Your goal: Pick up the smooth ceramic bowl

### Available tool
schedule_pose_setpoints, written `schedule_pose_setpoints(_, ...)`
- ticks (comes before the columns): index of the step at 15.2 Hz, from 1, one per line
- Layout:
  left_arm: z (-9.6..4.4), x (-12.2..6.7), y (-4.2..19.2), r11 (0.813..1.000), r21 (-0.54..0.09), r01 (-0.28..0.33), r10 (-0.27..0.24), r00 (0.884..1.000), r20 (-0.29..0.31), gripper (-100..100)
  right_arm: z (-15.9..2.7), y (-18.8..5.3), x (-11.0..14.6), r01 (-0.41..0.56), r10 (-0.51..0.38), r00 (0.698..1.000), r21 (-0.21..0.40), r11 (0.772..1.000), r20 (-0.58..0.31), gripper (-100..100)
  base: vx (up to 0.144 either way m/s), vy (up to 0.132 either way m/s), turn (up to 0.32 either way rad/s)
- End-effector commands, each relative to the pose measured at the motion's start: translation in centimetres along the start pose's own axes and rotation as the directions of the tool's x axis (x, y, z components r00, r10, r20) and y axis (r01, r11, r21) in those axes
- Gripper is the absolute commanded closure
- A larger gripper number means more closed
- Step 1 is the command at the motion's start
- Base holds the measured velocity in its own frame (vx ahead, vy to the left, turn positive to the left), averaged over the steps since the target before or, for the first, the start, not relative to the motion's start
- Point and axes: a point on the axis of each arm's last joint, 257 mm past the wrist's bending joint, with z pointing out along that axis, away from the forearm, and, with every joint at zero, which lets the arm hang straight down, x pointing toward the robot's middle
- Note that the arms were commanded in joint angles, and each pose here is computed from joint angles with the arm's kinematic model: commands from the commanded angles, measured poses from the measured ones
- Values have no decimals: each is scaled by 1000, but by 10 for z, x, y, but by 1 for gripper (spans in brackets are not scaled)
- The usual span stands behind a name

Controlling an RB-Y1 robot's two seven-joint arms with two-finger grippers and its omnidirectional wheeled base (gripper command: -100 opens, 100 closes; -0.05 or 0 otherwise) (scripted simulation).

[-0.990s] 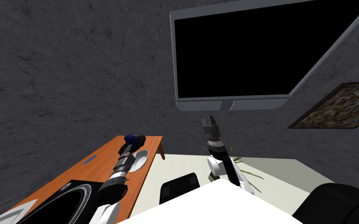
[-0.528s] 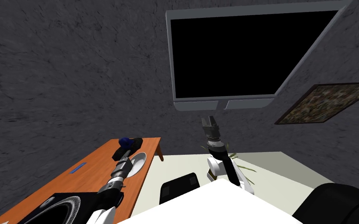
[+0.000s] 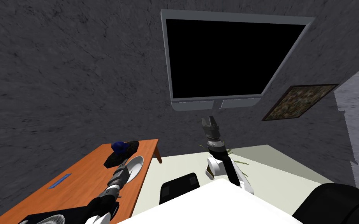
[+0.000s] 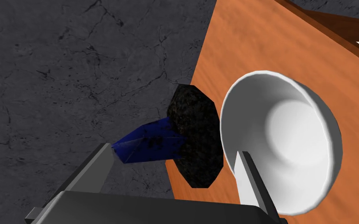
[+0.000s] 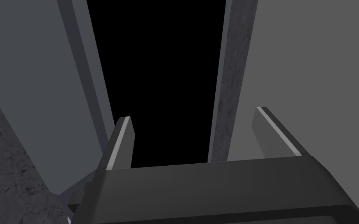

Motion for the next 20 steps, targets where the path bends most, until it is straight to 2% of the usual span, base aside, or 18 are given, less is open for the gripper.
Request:
schedule_pose_setpoints(1, -1, -13, 20, 998, -66, 20, -19, 1000, 22, -100, 0, 0, 0, 0, 0, 1000, 0, 1000, 0, 0, 11, 24, -121)
schedule_pose_setpoints(4, -3, -22, 39, 991, -128, 37, -32, 999, 40, -100, 0, 0, 0, 0, 0, 1000, 0, 1000, 0, 0, 11, 23, -119)
schedule_pose_setpoints(5, -6, -29, 53, 984, -168, 54, -46, 997, 56, -100, 0, 0, 0, 0, 0, 1000, 0, 1000, 0, 0, 6, 21, -123)
schedule_pose_setpoints(6, -6, -29, 54, 983, -175, 55, -45, 997, 57, -100, 0, 0, 0, 0, 0, 1000, 0, 1000, 0, 0, 5, 21, -109)
schedule_pose_setpoints(8, -13, -42, 81, 962, -256, 91, -71, 994, 87, -100, 0, 0, 0, 0, 0, 1000, 0, 1000, 0, 0, 9, 27, -160)
schedule_pose_setpoints(9, -13, -42, 84, 960, -264, 92, -71, 994, 88, -100, 0, 0, 0, 0, 0, 1000, 0, 1000, 0, 0, 12, 31, -148)
schedule_pose_setpoints(10, -18, -48, 97, 946, -304, 111, -83, 991, 103, -100, 0, 0, 0, 0, 0, 1000, 0, 1000, 0, 0, 15, 28, -147)
schedule_pose_setpoints(11, -18, -48, 97, 946, -304, 111, -83, 991, 103, -100, 0, 0, 0, 0, 0, 1000, 0, 1000, 0, 0, 12, 26, -94)
schedule_pose_setpoints(12, -22, -53, 110, 932, -340, 129, -94, 989, 118, -100, 0, 0, 0, 0, 0, 1000, 0, 1000, 0, 0, 12, 27, -102)
schedule_pose_setpoints(13, -22, -53, 110, 931, -342, 129, -94, 989, 118, -100, 0, 0, 0, 0, 0, 1000, 0, 1000, 0, 0, 10, 25, -88)
schedule_pose_setpoints(14, -27, -57, 122, 915, -376, 148, -105, 986, 132, -100, 0, 0, 0, 0, 0, 1000, 0, 1000, 0, 0, 11, 23, -119)
schedule_pose_setpoints(15, -27, -57, 122, 915, -376, 148, -105, 986, 132, -100, 0, 0, 0, 0, 0, 1000, 0, 1000, 0, 0, 12, 22, -104)
schedule_pose_setpoints(16, -32, -61, 133, 898, -408, 165, -115, 983, 145, -100, 0, 0, 0, 0, 0, 1000, 0, 1000, 0, 0, 16, 23, -114)
schedule_pose_setpoints(17, -32, -61, 133, 898, -408, 165, -115, 983, 145, -100, 0, 0, 0, 0, 0, 1000, 0, 1000, 0, 0, 14, 25, -78)
schedule_pose_setpoints(18, -37, -65, 143, 881, -436, 182, -124, 980, 158, -100, 0, 0, 0, 0, 0, 1000, 0, 1000, 0, 0, 14, 24, -98)
schedule_pose_setpoints(19, -37, -65, 143, 881, -436, 182, -124, 980, 158, -100, 0, 0, 0, 0, 0, 1000, 0, 1000, 0, 0, 11, 23, -89)
schedule_pose_setpoints(20, -42, -67, 153, 865, -462, 198, -133, 977, 169, -100, 0, 0, 0, 0, 0, 1000, 0, 1000, 0, 0, 11, 22, -92)
